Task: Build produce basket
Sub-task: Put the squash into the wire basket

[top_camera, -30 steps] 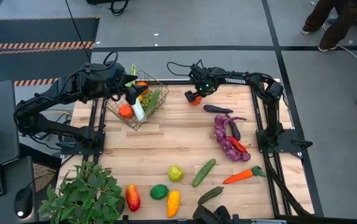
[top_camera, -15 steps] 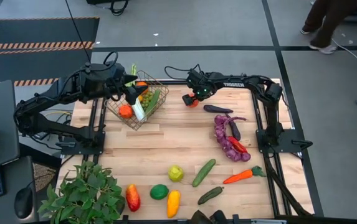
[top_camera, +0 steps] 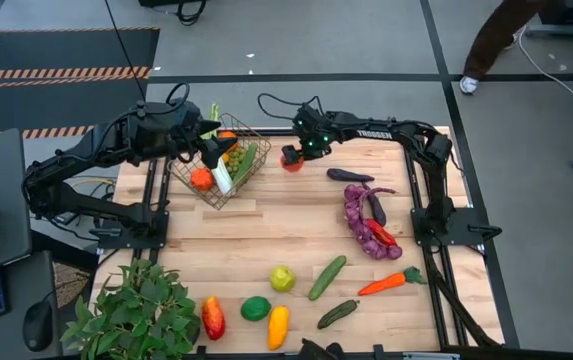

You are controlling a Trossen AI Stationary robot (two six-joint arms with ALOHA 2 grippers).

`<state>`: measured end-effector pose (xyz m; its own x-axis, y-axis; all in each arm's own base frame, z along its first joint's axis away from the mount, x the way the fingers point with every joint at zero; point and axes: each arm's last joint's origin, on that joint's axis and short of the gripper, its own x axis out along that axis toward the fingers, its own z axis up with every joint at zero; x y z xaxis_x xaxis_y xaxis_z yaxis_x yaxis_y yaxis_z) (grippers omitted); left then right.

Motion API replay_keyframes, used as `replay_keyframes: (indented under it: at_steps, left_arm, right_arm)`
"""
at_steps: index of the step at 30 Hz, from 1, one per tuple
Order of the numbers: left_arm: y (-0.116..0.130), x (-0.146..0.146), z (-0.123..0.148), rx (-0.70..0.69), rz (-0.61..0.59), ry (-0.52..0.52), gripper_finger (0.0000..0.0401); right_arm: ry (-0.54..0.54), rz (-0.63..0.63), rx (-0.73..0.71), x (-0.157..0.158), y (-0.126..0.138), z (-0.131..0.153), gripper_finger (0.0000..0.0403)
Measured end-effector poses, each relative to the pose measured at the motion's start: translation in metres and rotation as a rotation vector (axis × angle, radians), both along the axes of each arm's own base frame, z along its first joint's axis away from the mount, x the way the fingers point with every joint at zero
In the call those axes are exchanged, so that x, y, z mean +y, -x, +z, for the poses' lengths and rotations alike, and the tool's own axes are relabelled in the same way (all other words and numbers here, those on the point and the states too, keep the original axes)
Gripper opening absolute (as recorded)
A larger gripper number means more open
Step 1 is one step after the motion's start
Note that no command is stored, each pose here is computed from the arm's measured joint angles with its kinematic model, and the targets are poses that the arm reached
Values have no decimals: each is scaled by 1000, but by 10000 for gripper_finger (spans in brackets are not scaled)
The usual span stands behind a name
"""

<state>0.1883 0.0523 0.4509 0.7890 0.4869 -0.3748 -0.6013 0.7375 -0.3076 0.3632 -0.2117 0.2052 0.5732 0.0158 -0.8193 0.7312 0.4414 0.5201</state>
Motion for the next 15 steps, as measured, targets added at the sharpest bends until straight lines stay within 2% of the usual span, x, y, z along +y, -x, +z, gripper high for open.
replay_keyframes:
  at_steps: [5,15]
  left_arm:
    - [0,0,0,0,-1,-1,373]
    - [0,0,0,1,-1,-2,373]
  right_arm:
    - [36,70,-116,5,-18,35,346]
    - [144,148,-224,20,-37,94,346]
